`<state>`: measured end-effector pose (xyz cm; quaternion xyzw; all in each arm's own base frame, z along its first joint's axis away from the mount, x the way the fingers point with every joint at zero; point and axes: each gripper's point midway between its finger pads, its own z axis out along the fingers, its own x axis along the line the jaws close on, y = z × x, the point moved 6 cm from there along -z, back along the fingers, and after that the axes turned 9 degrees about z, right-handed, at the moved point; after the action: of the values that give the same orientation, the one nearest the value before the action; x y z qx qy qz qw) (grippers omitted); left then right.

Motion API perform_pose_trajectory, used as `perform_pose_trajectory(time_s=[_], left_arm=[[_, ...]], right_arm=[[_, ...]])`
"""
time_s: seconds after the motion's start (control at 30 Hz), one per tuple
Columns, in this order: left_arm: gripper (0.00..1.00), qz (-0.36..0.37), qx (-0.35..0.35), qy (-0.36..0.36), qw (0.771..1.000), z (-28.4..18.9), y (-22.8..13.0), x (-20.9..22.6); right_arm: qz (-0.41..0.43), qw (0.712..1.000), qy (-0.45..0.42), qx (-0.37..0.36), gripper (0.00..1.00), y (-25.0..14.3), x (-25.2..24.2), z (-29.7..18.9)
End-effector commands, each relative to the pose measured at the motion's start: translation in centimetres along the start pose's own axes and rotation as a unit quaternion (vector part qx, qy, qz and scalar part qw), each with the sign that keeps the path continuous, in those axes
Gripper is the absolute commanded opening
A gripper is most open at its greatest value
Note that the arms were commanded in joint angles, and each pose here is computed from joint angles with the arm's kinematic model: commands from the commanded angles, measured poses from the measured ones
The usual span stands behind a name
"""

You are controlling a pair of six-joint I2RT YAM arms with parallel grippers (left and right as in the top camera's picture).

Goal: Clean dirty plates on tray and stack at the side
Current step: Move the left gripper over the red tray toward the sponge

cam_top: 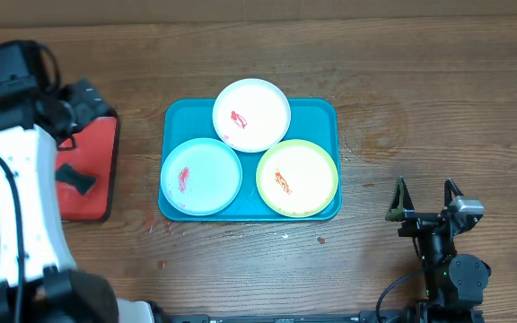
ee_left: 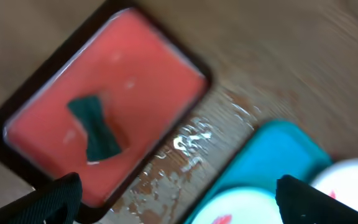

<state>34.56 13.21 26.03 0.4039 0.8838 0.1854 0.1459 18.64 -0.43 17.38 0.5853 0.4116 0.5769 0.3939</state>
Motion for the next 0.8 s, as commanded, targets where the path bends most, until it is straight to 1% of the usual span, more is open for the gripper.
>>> perform_pose_trajectory(time_s=[0.0,0.13,0.33,0.47,0.6,0.67,0.77], left_arm=[[1.0,-0.155,0.017,0.037,0.987,2.7,1.0,2.6],[1.0,-0.169,0.052,0.061,0.982,6.2,0.8,3.9],[1.0,-0.165,0.112,0.093,0.975,10.7,-0.7,4.5],[0.99,-0.155,0.107,0.158,0.969,12.6,-0.9,6.1],[1.0,-0.164,0.118,0.173,0.964,14.1,-1.1,7.4],[1.0,-0.154,0.125,0.175,0.964,14.6,-1.2,7.9],[0.83,-0.13,0.135,0.168,0.968,15.4,-1.2,8.5]], right_arm=[[-0.003,1.0,-0.006,-0.004,1.0,-0.1,-0.2,0.0],[-0.003,1.0,-0.006,-0.004,1.0,-0.1,-0.2,0.0],[-0.003,1.0,-0.006,-0.004,1.0,-0.1,-0.2,0.0],[-0.003,1.0,-0.006,-0.004,1.0,-0.1,-0.2,0.0],[-0.003,1.0,-0.006,-0.004,1.0,-0.1,-0.2,0.0],[-0.003,1.0,-0.006,-0.004,1.0,-0.1,-0.2,0.0],[-0.003,1.0,-0.006,-0.004,1.0,-0.1,-0.2,0.0]])
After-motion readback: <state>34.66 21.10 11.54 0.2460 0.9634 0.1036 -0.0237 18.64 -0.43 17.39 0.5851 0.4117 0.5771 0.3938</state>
